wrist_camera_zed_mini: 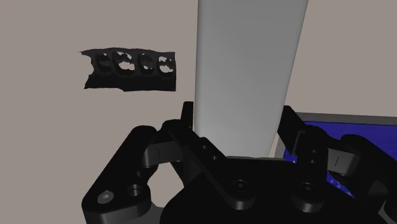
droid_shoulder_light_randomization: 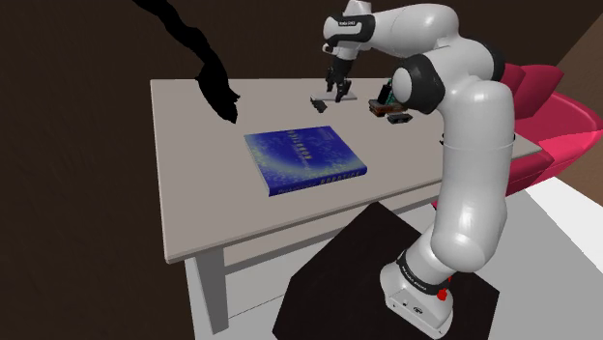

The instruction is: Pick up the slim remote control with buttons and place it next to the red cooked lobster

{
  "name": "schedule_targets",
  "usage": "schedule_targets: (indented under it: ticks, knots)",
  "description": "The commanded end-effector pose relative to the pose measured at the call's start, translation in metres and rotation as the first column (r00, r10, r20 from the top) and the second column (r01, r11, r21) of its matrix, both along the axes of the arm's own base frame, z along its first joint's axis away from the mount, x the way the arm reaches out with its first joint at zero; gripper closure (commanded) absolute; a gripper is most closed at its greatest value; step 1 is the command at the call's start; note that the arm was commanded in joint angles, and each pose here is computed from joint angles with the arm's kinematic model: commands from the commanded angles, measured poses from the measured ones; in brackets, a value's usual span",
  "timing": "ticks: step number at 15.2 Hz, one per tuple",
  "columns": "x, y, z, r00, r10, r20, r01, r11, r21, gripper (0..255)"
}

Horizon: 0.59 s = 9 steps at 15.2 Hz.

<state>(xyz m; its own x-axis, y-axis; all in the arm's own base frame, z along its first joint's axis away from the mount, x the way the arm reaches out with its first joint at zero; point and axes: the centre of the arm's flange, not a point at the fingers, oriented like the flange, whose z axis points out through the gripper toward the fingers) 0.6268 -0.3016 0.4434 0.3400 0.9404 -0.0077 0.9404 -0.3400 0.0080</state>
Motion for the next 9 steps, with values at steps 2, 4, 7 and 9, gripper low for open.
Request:
schedule_targets:
  ticks: [2,4,7,9]
  knots:
    - [0.000,0.000,0.016,1.000,0.000,0.000,0.000,1.000,0.000,255]
    - [0.000,0.000,0.027,1.000,0.000,0.000,0.000,1.000,0.000,255]
    - [0.000,0.000,0.042,1.000,0.000,0.000,0.000,1.000,0.000,255]
    - [0.000,0.000,0.053,1.000,0.000,0.000,0.000,1.000,0.000,255]
